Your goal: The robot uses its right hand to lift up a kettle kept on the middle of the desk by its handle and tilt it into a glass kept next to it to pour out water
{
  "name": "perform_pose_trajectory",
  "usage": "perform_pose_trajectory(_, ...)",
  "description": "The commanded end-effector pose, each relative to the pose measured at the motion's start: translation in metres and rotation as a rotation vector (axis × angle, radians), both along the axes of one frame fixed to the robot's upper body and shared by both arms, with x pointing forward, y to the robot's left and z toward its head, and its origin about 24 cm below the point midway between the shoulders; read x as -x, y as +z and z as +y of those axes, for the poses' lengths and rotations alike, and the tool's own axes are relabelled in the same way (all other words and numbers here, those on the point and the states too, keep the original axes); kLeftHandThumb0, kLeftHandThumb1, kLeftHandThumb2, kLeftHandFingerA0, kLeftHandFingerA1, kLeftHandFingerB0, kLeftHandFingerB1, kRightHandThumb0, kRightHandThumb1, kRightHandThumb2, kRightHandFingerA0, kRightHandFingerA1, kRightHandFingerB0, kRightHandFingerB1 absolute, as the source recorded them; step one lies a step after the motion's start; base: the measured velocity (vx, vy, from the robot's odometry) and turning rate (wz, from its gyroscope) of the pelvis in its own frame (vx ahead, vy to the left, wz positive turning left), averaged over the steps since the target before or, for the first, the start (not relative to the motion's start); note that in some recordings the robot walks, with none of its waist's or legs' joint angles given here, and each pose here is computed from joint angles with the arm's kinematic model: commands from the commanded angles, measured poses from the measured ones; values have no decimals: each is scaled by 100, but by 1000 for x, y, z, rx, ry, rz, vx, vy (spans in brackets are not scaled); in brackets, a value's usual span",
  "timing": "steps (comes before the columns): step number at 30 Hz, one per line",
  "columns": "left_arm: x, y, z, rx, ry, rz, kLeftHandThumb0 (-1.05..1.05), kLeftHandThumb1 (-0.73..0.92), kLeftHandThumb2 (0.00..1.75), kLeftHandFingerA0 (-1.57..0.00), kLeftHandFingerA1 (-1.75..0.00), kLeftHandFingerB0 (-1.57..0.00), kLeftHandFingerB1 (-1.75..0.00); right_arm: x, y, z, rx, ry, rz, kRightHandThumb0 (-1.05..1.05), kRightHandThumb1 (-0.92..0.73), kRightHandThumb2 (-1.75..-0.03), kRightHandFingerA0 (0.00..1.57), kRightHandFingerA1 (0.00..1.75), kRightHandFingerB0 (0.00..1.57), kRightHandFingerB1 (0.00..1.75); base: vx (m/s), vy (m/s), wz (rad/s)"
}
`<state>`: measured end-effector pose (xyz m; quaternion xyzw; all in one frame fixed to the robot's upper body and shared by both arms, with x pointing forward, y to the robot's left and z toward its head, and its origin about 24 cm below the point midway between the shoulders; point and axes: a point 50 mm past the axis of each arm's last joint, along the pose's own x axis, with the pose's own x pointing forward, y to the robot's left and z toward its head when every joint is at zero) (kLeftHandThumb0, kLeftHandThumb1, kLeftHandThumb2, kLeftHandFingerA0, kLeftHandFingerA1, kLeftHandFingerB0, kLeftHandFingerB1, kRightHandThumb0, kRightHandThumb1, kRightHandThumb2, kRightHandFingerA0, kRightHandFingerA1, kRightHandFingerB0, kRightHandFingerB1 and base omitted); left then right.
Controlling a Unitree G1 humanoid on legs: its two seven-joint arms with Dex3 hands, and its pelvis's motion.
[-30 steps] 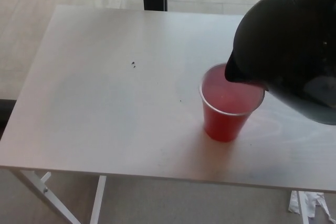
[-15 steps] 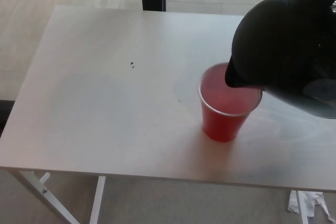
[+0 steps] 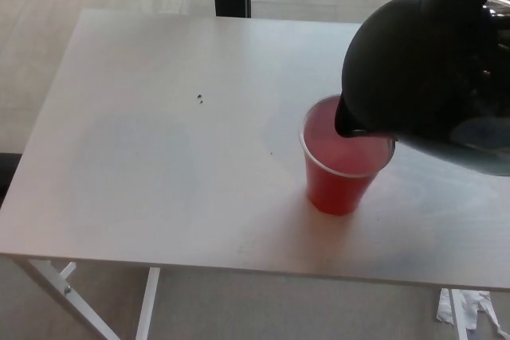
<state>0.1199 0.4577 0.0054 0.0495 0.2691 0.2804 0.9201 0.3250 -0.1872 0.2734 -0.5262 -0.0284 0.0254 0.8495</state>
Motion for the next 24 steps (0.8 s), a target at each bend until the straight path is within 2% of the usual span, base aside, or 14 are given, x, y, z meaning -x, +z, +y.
perform_pose_trajectory(1, -1, 6, 5, -8, 10, 7, -80, 92, 71, -55, -50, -40, -40, 3, 1, 15, 34, 46, 21, -29, -64, -72, 90, 175, 72, 126, 0, 0, 0)
perform_pose_trajectory(2, 0, 7, 5, -9, 5, 3, -81, 92, 72, -55, -50, -40, -41, 4, 1, 17, 39, 57, 15, -26, -62, -77, 90, 175, 78, 104, 0, 0, 0)
perform_pose_trajectory(3, 0, 7, 5, -10, 3, 2, -81, 92, 72, -55, -50, -40, -41, 5, 1, 18, 41, 60, 12, -26, -62, -77, 90, 175, 78, 104, 0, 0, 0)
perform_pose_trajectory(4, 0, 7, 5, -13, 2, -1, -80, 92, 71, -56, -51, -40, -41, 6, 2, 20, 37, 64, 16, -26, -59, -83, 89, 175, 79, 110, 0, 0, 0)
perform_pose_trajectory(7, -1, 7, 5, -8, 1, 1, -80, 92, 73, -55, -52, -39, -41, 11, -1, 25, 46, 115, 18, -18, -50, -105, 93, 175, 67, 165, 0, 0, 0)
perform_pose_trajectory(10, 1, 7, 5, -11, 0, 7, -81, 92, 72, -54, -51, -39, -41, 13, -2, 27, 51, 137, 20, -18, -43, -114, 94, 175, 67, 171, 0, 0, 0)
perform_pose_trajectory(14, 0, 7, 5, -5, 8, 0, -81, 92, 73, -55, -51, -38, -41, 14, -5, 27, 65, 154, 18, -20, -45, -107, 91, 175, 73, 134, 0, 0, 0)
perform_pose_trajectory(16, 0, 7, 5, -7, 6, 1, -81, 92, 73, -55, -51, -38, -41, 14, -5, 27, 64, 156, 21, -20, -45, -107, 91, 175, 73, 134, 0, 0, 0)
perform_pose_trajectory(17, 1, 7, 5, -8, 8, 1, -79, 92, 73, -57, -52, -39, -41, 16, -4, 29, 66, 143, 30, -21, -45, -105, 90, 175, 76, 112, 0, 0, 0)
perform_pose_trajectory(18, 1, 6, 5, -7, 8, 3, -80, 92, 73, -56, -52, -39, -41, 16, -4, 30, 76, 146, 34, -21, -45, -103, 87, 175, 76, 108, 0, 0, 0)
perform_pose_trajectory(19, 1, 6, 5, -5, 9, 3, -80, 92, 72, -55, -51, -39, -41, 17, -5, 30, 77, 149, 35, -22, -41, -108, 89, 175, 69, 150, 0, 0, 0)
perform_pose_trajectory(21, 2, 6, 5, -7, 7, 8, -80, 92, 75, -53, -50, -36, -40, 18, -6, 30, 76, 161, 36, -22, -40, -112, 89, 175, 71, 153, 0, 0, 0)
perform_pose_trajectory(22, 2, 6, 5, -9, 8, 13, -74, 76, 114, -50, -60, -33, -53, 18, -8, 29, 85, 166, 27, -20, -44, -108, 90, 175, 73, 119, 0, 0, 0)
perform_pose_trajectory(24, 2, 6, 5, -9, 8, 13, -75, 76, 114, -50, -60, -33, -53, 18, -8, 29, 90, 162, 26, -21, -47, -104, 89, 175, 73, 106, 0, 0, 0)
